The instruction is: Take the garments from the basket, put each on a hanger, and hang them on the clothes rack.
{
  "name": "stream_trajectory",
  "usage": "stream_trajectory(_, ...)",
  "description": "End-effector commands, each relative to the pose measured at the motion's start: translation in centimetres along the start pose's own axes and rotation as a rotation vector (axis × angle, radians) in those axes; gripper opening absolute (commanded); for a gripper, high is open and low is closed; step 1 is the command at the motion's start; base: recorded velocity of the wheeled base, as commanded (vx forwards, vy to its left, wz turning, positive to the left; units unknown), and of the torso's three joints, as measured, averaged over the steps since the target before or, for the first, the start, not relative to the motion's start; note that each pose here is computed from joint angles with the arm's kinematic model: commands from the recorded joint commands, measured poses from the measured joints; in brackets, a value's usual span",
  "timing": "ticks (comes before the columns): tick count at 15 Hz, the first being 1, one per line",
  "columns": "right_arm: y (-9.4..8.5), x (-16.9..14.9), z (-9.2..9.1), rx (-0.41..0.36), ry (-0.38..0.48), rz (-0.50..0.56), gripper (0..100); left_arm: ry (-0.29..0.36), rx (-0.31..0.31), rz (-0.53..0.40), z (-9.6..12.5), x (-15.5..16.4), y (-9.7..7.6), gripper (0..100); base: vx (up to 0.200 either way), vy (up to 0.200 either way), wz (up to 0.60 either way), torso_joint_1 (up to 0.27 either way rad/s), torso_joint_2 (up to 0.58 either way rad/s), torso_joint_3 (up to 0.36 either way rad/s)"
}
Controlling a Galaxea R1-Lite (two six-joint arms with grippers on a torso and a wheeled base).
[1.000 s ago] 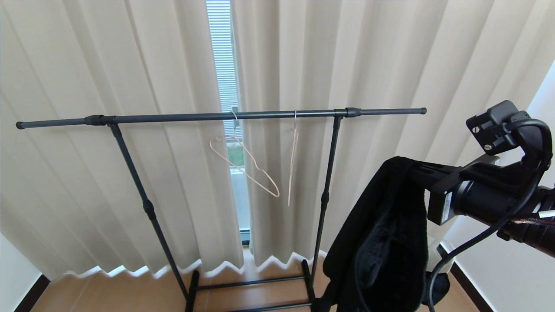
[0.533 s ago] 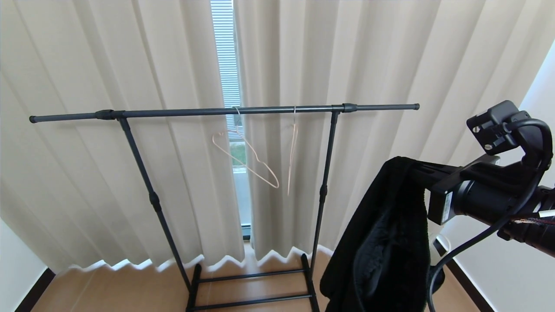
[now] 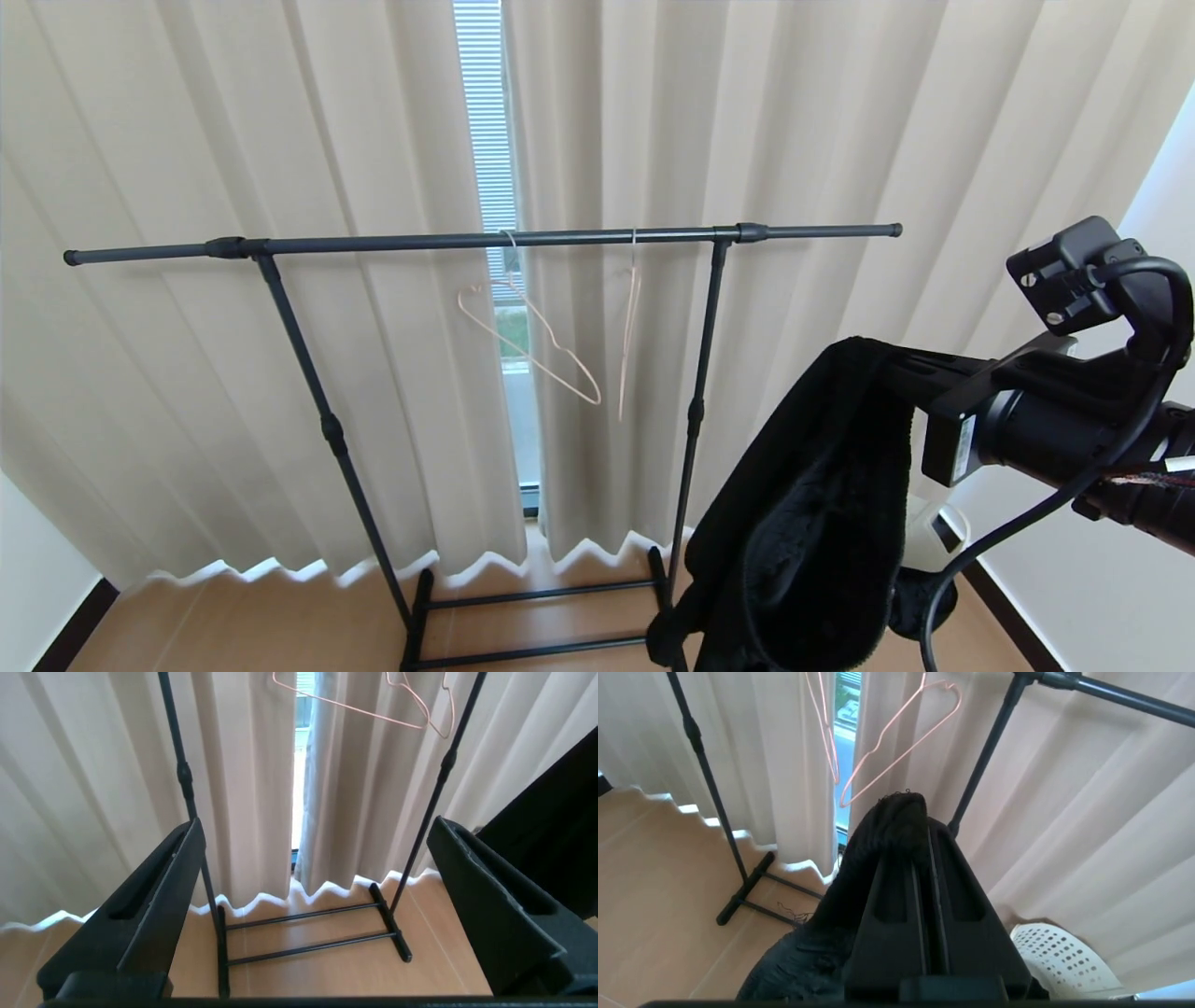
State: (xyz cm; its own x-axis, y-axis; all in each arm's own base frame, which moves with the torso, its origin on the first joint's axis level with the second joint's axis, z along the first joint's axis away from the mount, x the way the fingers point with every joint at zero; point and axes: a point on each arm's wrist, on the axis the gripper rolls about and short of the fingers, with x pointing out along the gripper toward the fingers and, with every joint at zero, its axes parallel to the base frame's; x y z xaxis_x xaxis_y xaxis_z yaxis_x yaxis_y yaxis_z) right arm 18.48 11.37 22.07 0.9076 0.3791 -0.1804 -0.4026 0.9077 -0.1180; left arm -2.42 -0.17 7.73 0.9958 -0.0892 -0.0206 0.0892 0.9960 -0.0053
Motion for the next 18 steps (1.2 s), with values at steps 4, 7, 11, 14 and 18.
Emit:
stream_trajectory(4, 0.1, 0.1, -0.4, -0.020, 0.013, 0.003, 0, 0.002, 0.002, -0.003, 0.0, 0.0, 0.0, 100, 0.000, 0.000, 0.00, 0.000, 0.00, 0.000)
stream_trajectory(7, 0.1, 0.0, -0.8, -0.068, 0.027, 0.007, 0, 0.015, 0.003, -0.013, 0.0, 0.1, 0.0, 100, 0.000, 0.000, 0.00, 0.000, 0.00, 0.000)
stream_trajectory(11, 1.0, -0.4, -1.3, -0.115, 0.036, 0.060, 0, 0.171, -0.012, -0.018, 0.3, 1.3, 0.1, 100, 0.000, 0.000, 0.00, 0.000, 0.00, 0.000)
stream_trajectory(14, 1.8, -0.3, -1.6, -0.131, 0.047, 0.094, 0, 0.425, -0.033, -0.039, 0.5, 3.4, 0.2, 100, 0.000, 0.000, 0.00, 0.000, 0.00, 0.000)
stream_trajectory(18, 2.8, 1.7, -1.5, -0.118, 0.077, 0.119, 0, 0.639, -0.133, -0.213, 1.8, 7.0, -0.2, 100, 0.000, 0.000, 0.00, 0.000, 0.00, 0.000)
